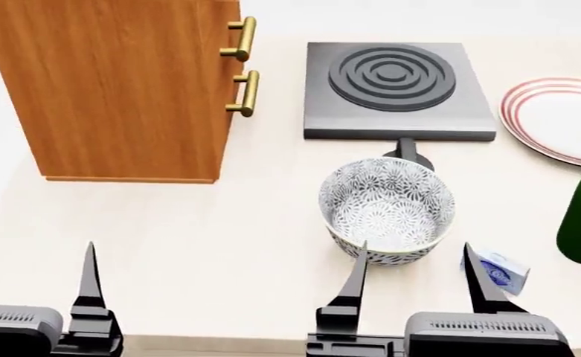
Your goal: Put the bowl on the top of the cabinet.
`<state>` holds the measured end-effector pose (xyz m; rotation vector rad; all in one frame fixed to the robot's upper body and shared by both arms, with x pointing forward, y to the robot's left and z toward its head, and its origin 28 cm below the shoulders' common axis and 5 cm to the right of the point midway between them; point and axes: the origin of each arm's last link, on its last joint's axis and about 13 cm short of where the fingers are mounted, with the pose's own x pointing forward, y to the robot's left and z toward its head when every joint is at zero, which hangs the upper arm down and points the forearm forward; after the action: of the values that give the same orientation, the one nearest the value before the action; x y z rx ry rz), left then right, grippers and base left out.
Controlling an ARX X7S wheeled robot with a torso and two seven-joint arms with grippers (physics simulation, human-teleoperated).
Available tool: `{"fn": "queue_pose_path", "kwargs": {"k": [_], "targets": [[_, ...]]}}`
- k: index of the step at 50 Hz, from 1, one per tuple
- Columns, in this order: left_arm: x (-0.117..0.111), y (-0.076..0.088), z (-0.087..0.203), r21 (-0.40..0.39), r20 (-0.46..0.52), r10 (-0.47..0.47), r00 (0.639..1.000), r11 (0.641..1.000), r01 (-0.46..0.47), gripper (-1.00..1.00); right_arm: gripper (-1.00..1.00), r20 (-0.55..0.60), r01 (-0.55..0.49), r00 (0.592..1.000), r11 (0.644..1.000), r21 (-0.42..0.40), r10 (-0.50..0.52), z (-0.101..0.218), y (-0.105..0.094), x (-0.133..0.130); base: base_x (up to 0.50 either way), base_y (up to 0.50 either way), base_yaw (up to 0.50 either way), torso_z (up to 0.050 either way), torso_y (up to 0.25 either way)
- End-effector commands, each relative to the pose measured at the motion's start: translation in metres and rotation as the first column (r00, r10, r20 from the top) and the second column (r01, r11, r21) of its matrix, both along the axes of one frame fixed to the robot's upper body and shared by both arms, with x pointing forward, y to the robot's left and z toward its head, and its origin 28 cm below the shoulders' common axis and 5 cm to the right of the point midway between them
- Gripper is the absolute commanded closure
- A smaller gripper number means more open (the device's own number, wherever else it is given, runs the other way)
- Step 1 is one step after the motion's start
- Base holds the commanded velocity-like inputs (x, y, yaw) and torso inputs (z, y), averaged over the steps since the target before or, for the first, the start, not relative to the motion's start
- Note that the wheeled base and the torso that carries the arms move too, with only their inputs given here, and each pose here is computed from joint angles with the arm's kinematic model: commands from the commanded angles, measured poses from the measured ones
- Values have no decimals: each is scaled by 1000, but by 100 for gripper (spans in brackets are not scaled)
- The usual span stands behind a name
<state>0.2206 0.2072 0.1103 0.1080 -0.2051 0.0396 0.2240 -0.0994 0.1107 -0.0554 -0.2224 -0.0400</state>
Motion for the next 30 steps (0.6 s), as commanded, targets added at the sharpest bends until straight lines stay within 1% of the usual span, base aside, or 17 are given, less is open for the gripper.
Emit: {"fn": "queue_pose_path", "kwargs": {"k": [1,11,20,27,28,30], "targets": [[0,1,0,0,-1,3,1000,1000,-3,-100,-100,2,-2,1000,1000,3,2,0,1,0,0,27,0,0,0],[-1,1,-1,-2,0,5,1000,1000,-5,-100,-100,-4,-1,1000,1000,15,1,0,1,1,0,10,0,0,0],[-1,2,0,-4,1,8,1000,1000,-8,-100,-100,-1,-4,1000,1000,11,4,0,1,1,0,433,0,0,0],[-1,2,0,-5,1,8,1000,1000,-8,-100,-100,0,-11,1000,1000,10,11,-1,2,0,0,77,0,0,0],[-1,4,-1,-16,1,14,1000,1000,-14,-100,-100,12,-12,1000,1000,25,12,-1,1,-1,0,500,0,0,0],[-1,4,-1,-15,-1,13,1000,1000,-13,-100,-100,13,-12,1000,1000,25,11,-1,1,-1,0,324,0,0,0]]}}
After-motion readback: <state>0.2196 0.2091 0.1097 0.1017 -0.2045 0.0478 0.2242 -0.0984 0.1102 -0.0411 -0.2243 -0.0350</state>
